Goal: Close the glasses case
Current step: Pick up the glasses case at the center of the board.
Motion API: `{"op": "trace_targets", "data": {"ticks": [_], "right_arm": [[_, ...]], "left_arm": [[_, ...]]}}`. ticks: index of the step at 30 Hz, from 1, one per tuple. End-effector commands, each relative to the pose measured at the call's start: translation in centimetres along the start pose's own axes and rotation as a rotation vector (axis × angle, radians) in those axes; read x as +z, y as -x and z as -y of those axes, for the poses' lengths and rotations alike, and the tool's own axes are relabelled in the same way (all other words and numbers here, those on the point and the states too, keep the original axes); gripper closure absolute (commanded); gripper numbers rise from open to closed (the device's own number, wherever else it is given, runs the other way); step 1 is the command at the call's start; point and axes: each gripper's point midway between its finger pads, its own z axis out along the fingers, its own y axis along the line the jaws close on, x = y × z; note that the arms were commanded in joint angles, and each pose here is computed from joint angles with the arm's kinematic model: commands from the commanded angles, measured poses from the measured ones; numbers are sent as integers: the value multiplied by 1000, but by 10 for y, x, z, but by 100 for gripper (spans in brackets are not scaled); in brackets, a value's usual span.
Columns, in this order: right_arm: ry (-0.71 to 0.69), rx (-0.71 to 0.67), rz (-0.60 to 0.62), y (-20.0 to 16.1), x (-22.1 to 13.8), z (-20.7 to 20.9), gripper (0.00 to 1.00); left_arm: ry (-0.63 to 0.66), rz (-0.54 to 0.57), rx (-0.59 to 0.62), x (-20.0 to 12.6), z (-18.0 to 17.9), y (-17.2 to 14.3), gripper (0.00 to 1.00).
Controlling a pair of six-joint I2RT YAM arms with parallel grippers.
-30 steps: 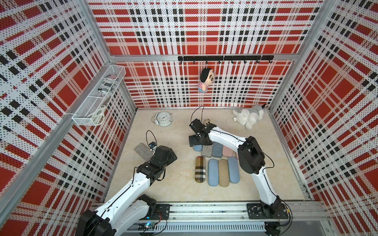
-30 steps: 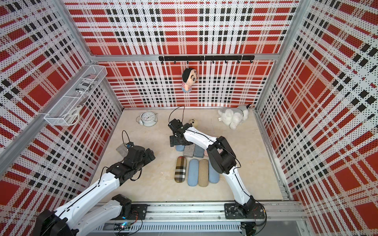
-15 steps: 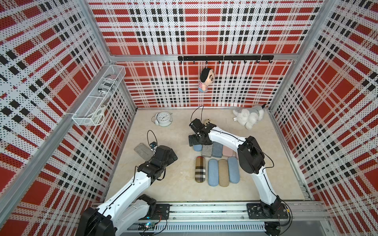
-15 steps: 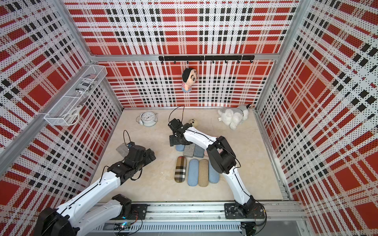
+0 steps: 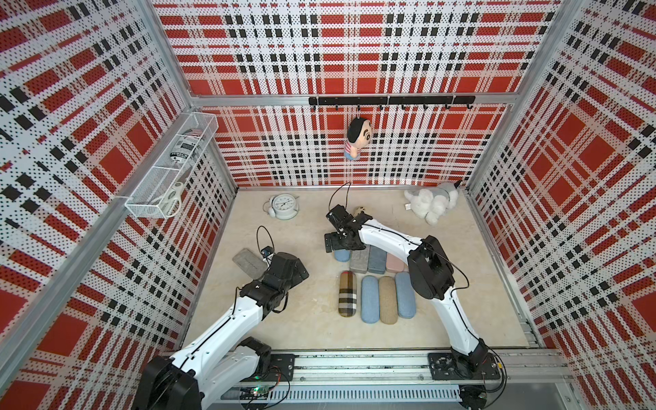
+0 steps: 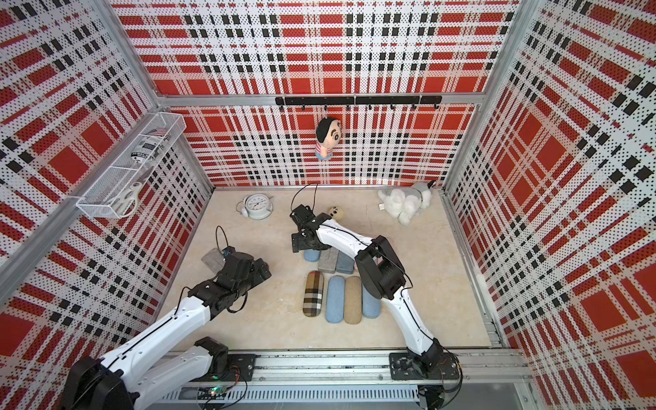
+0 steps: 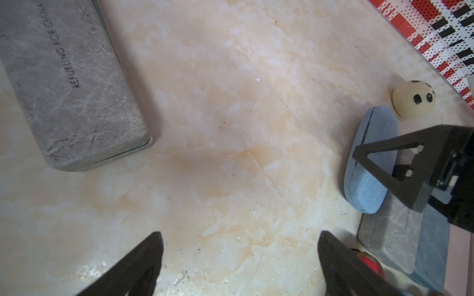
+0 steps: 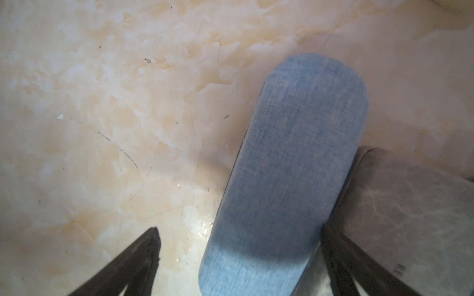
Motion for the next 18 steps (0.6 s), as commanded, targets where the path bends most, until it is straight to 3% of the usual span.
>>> {"op": "trace_targets", "data": {"ticks": [1, 11, 14, 18], "right_arm": [[3, -13, -33, -6, 16, -1, 0], [-2, -35, -18, 4, 27, -3, 0], [-3, -42, -20, 6, 30, -2, 7], [-7, -51, -30, 6, 34, -1, 23]], "left_arm": [[3, 3, 8, 3, -1, 1, 5], [12, -8, 18, 7, -1, -1, 5], [14, -9, 19, 8, -1, -1, 5], [19, -12, 20, 9, -2, -2, 4]]}}
